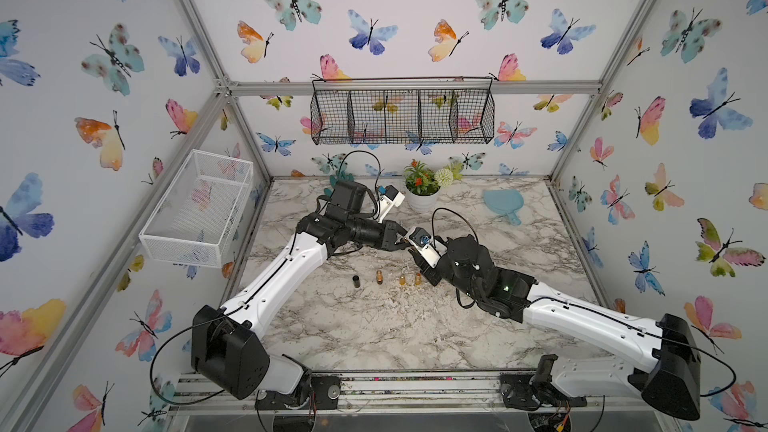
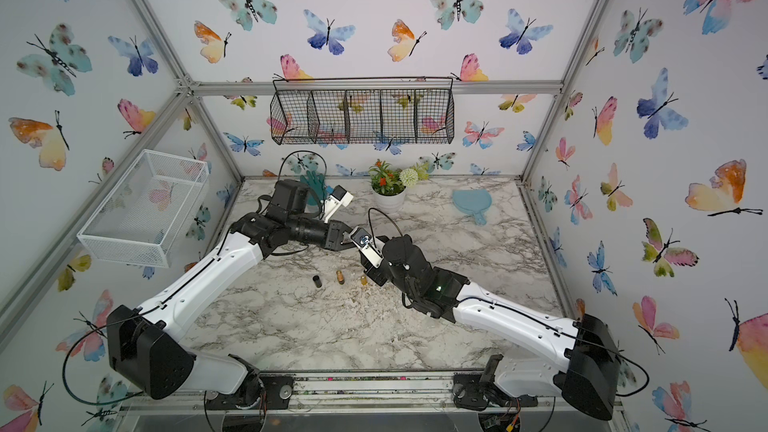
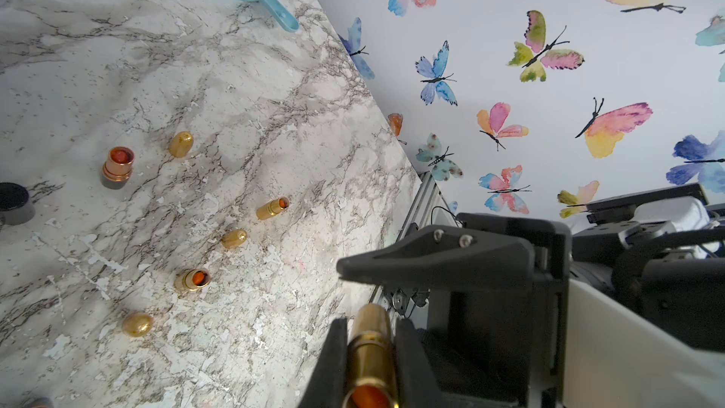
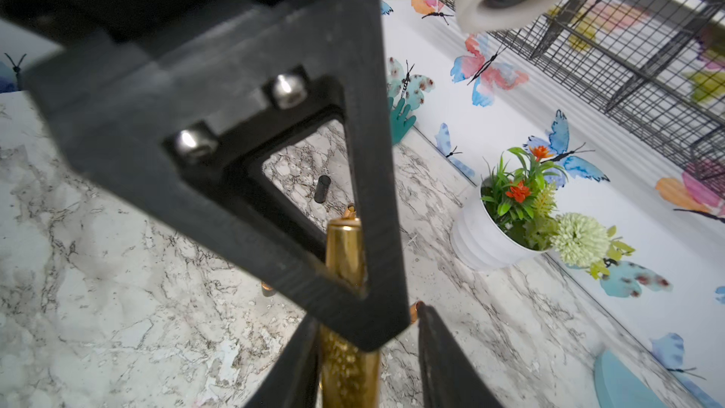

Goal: Open the lipstick cap
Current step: Place the lipstick at the center of the board.

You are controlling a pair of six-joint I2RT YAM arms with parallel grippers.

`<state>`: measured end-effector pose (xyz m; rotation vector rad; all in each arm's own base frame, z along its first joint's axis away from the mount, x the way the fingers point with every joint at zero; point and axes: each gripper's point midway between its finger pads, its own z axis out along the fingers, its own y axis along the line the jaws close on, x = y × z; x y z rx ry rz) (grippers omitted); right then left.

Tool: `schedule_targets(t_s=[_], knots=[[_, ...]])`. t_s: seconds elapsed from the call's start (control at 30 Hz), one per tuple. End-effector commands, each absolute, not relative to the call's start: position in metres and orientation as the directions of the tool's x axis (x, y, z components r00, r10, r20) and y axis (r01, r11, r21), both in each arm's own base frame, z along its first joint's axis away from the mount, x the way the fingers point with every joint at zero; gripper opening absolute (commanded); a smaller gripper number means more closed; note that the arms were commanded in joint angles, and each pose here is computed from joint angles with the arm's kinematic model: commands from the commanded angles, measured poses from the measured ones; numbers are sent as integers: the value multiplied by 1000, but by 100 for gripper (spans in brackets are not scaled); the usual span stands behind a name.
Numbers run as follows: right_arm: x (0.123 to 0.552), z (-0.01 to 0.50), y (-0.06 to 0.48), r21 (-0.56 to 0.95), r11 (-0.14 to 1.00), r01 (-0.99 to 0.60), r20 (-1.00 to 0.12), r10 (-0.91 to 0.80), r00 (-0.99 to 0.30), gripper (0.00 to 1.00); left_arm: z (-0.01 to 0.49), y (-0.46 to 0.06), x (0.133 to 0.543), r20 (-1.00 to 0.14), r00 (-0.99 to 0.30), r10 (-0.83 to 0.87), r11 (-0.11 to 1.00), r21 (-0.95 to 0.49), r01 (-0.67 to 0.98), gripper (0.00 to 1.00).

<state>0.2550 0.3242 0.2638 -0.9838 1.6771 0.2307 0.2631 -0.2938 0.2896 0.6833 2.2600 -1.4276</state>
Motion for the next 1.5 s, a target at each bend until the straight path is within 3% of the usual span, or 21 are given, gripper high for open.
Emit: schedule_targets(t_s=[0.0,0.2,0.37,0.57,0.97,1.47], knots=[[261,281,304,-372,680,-632,-860,-509,-41,47,307,-291,284,-614,-777,142,415,-675,609,6],[251,310,251,-407,738,-538,-856,-514,-58,49,300,-309,340,-682,-725,98,581,-552,598,5],[239,329,220,-343,801,-492,-893,-440,-95,50,271,-367,367,-744,-635,205,687,-352,635,7],[232,322,205,-270,838,-475,-913,-379,-150,50,212,-432,393,-740,-576,347,753,-147,642,8],[222,326,180,-242,866,-438,-930,-336,-152,50,113,-480,409,-670,-583,459,750,-60,659,11],[222,314,177,-246,867,-434,-924,-345,-166,50,55,-476,409,-582,-627,518,755,-33,655,15]])
